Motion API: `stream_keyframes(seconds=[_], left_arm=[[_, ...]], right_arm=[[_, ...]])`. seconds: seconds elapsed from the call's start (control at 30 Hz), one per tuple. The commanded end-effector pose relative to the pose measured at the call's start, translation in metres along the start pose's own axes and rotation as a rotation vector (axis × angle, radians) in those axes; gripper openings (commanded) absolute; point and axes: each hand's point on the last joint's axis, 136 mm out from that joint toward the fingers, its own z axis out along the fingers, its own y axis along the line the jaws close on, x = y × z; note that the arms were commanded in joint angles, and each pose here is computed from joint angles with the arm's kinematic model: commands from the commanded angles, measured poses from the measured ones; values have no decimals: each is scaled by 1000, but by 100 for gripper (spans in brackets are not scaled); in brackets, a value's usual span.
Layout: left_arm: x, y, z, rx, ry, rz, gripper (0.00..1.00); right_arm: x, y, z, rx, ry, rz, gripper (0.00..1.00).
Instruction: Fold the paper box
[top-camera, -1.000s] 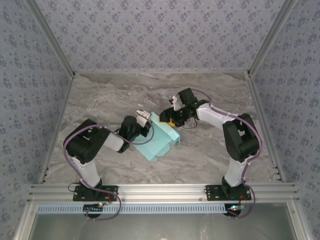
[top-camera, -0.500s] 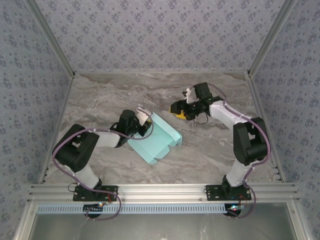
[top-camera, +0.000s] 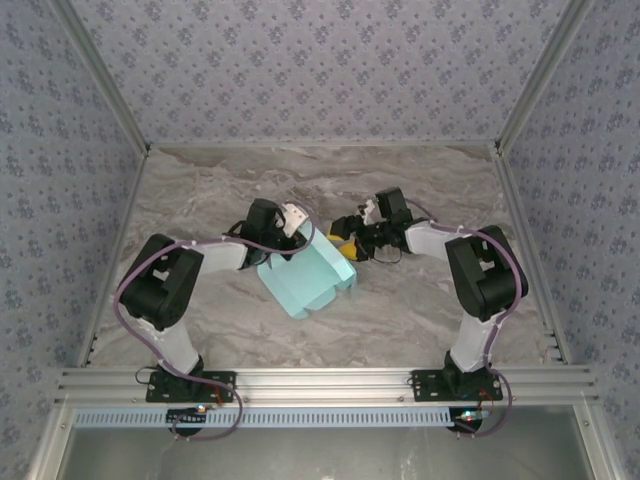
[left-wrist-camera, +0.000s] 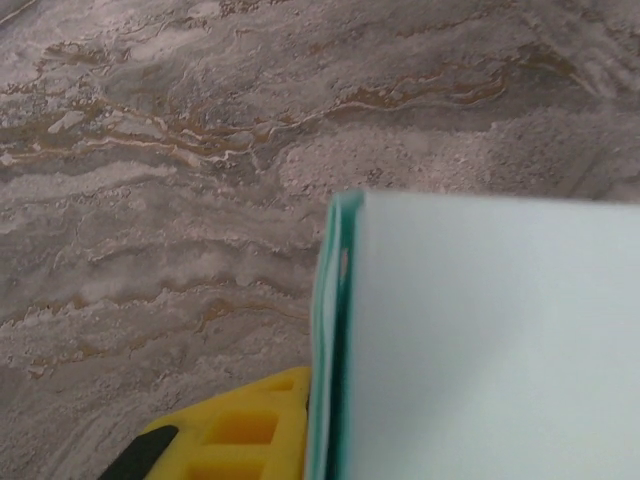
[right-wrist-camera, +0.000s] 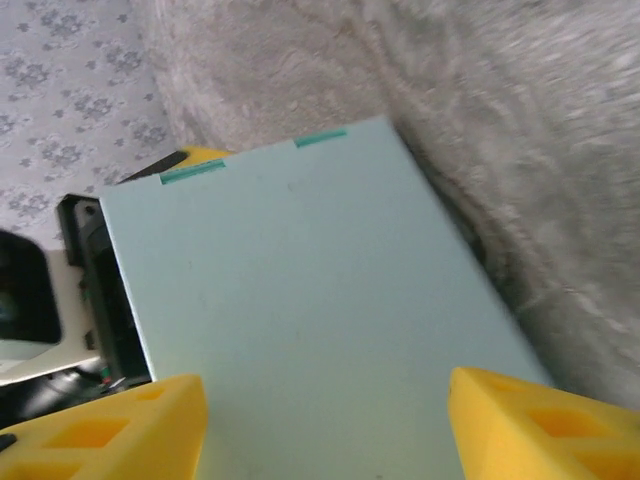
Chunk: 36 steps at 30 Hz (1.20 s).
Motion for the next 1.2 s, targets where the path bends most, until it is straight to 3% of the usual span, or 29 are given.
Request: stream_keyframes(seconds=[0.0,0.13,0.53,0.83,1.0,1.17], left_arm=[[-11,4,3,-13,-44,-18,18],[-18,0,9,-8,-86,-27,23],[-16,0,19,-67,-144,-51,22],[-6,2,13,-91,-141,-62,37],[-8,3,4,-75,-188,-65,39],[-17,4,-12,1,-271,-74,48]], right_arm=[[7,17,12,-65,46,4,68],[6,16,18,-62,45,15,67],[5,-2,21,-6,6,32,65],[-10,12,-28,82,-128,-320,67],[-10,18,-48,101,-156,-405,68],[-13,12,-61,148,-179,-420,68]])
